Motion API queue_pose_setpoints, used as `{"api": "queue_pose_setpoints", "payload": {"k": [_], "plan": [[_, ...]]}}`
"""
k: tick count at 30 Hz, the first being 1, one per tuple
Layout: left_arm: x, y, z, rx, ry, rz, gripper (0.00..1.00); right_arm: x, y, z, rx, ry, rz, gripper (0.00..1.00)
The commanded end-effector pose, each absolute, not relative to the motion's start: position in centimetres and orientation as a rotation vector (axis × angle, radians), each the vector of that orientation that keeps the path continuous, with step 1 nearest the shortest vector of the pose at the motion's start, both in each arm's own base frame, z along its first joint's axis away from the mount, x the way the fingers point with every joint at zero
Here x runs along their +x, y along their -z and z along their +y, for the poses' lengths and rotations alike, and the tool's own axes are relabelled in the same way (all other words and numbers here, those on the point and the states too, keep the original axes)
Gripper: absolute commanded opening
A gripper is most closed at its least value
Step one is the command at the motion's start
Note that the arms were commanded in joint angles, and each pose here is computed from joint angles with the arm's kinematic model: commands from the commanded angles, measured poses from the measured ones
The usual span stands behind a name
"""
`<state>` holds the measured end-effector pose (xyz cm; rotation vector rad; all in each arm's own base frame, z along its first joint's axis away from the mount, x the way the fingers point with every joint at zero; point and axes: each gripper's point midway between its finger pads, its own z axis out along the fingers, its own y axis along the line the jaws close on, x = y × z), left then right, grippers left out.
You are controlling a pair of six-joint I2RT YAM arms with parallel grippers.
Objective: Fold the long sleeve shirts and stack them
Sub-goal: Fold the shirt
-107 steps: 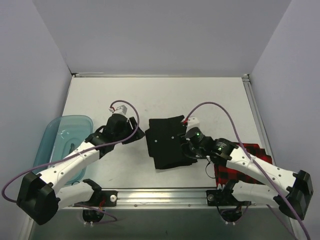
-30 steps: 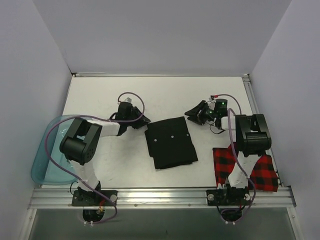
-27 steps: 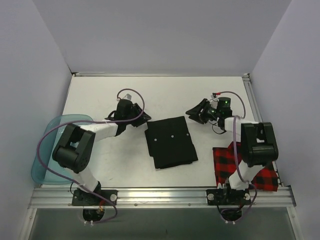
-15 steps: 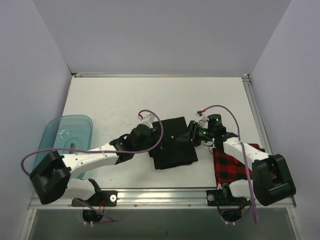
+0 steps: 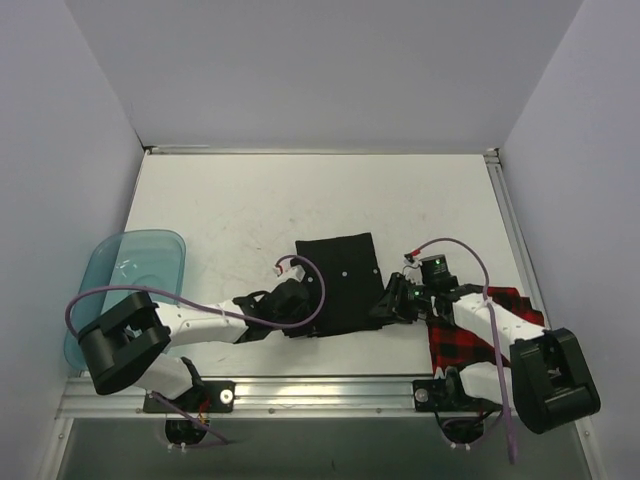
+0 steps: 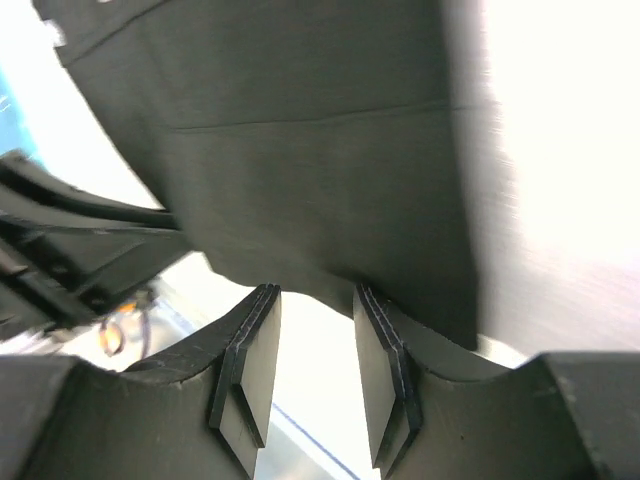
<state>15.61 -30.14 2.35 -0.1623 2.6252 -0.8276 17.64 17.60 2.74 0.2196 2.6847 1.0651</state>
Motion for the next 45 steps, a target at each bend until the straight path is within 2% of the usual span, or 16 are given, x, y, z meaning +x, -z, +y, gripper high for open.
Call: {"api": "queue_pose_setpoints", "payload": {"k": [1, 5, 6, 9, 11, 15, 21, 27, 31, 38, 42, 45], "plan": [[17.0, -2.6, -27.2, -0.187, 0.653, 2.61, 0.28, 16.9, -1.8, 14.3, 0.228, -0.824, 2.748, 0.36], [17.7, -5.1, -26.4, -0.176, 0.625, 2.576, 0.38, 17.9, -4.1, 13.4, 0.17, -0.734, 2.702, 0.36], [17.4, -5.4, -25.9, -0.17, 0.597, 2.591, 0.44, 18.8, -5.4, 13.3, 0.154, -0.722, 2.66, 0.36], [17.7, -8.1, -26.4, -0.157, 0.652, 2.538, 0.55, 19.2, -5.6, 11.9, 0.157, -0.601, 2.667, 0.36], [17.7, -9.2, -27.2, -0.155, 0.695, 2.515, 0.56, 19.8, -5.7, 11.7, 0.16, -0.589, 2.67, 0.36], [18.1, -9.9, -28.8, -0.144, 0.71, 2.514, 0.57, 19.4, -4.1, 12.4, 0.175, -0.621, 2.776, 0.36], [18.4, -7.0, -30.2, -0.099, 0.612, 2.591, 0.51, 18.1, -2.4, 14.1, 0.133, -0.683, 2.844, 0.34], [18.2, -1.8, -27.2, -0.053, 0.409, 2.692, 0.42, 16.5, -1.2, 17.1, 0.096, -0.762, 2.895, 0.28], [18.8, -0.7, -24.5, -0.046, 0.333, 2.719, 0.41, 15.5, -0.9, 19.6, 0.007, -0.798, 2.92, 0.24], [25.0, -1.5, -17.5, -0.12, 0.137, 2.682, 0.42, 14.5, -1.7, 29.0, -0.157, -0.897, 2.886, 0.18], [32.4, -5.7, -14.9, -0.188, 0.102, 2.586, 0.45, 15.3, -3.5, 35.2, -0.233, -0.988, 2.792, 0.18], [34.3, -8.9, -14.4, -0.193, 0.102, 2.546, 0.52, 16.4, -5.4, 36.9, -0.306, -0.971, 2.756, 0.21]]}}
